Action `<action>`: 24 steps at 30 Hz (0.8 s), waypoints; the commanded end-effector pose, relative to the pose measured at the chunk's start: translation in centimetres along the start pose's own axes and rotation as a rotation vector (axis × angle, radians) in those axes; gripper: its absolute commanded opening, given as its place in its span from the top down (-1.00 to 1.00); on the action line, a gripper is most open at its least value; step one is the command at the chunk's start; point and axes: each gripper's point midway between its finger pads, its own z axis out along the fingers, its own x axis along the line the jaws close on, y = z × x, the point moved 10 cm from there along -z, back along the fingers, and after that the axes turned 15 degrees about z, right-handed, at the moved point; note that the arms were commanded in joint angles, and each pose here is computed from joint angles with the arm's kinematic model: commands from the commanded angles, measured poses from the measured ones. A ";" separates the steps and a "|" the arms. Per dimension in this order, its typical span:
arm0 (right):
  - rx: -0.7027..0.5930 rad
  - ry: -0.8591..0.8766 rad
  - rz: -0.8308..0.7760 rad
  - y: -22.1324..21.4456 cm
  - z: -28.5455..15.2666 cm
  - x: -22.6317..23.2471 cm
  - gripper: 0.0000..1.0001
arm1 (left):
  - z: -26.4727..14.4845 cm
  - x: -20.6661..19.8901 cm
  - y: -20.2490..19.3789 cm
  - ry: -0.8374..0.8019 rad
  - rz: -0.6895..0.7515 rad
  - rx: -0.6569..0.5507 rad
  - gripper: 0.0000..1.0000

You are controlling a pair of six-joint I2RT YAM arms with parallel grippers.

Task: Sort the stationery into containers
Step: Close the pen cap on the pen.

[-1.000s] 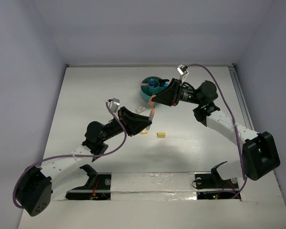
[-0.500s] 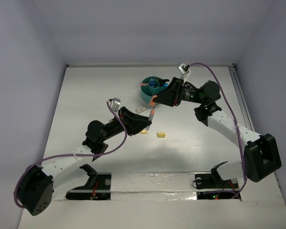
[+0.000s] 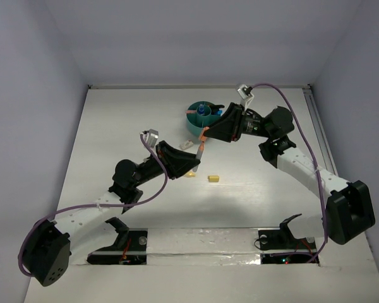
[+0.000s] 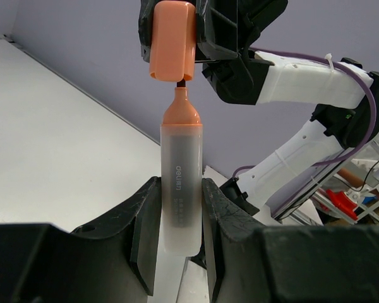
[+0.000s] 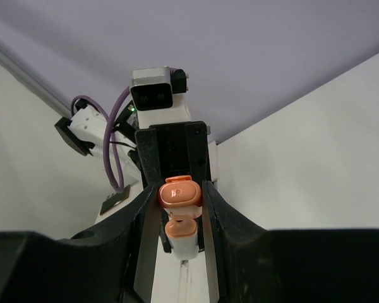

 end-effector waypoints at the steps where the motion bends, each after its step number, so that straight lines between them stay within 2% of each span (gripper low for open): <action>1: 0.005 0.036 -0.080 0.9 0.0 1.8 0.63 | -0.1 -0.8 1.2 -0.061 0.045 -0.062 1.00; 24: 0.099 0.055 -0.058 -0.1 -0.3 1.2 0.65 | -0.1 -0.3 1.0 -0.056 0.030 -0.062 1.00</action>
